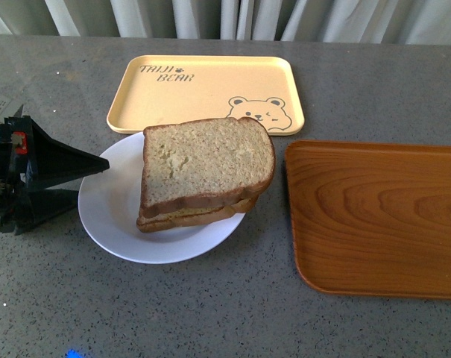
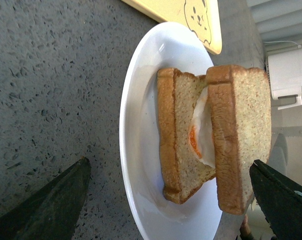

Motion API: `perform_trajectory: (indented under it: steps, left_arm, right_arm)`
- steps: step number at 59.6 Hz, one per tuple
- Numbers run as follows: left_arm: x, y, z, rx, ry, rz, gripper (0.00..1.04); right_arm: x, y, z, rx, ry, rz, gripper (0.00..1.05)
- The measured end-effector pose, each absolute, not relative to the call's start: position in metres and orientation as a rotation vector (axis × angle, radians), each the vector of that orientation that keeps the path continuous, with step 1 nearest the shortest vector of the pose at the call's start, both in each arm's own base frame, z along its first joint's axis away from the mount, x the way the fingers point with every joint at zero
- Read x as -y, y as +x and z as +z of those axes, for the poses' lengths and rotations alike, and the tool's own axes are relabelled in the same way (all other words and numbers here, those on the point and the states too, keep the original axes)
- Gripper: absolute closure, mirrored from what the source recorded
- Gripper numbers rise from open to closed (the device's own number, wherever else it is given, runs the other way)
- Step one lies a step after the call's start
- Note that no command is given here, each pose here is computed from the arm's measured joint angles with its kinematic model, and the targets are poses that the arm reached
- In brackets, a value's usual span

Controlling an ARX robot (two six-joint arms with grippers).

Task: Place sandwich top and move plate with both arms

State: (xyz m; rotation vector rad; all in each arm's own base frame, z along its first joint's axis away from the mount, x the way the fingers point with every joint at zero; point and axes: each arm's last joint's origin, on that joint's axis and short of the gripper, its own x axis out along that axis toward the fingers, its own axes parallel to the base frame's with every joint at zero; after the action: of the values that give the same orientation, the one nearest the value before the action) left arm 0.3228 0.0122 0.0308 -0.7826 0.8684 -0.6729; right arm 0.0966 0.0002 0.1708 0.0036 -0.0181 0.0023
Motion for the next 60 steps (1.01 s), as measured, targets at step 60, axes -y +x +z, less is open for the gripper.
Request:
perform_trajectory:
  steps: [60]
  left_arm:
    - [-0.0041, 0.3315, 0.0226, -0.892, -0.825, -0.692, 0.43]
  right_arm:
    - [-0.0002, 0.0966, 0.1708, 0.018, 0.004, 0.002, 0.09]
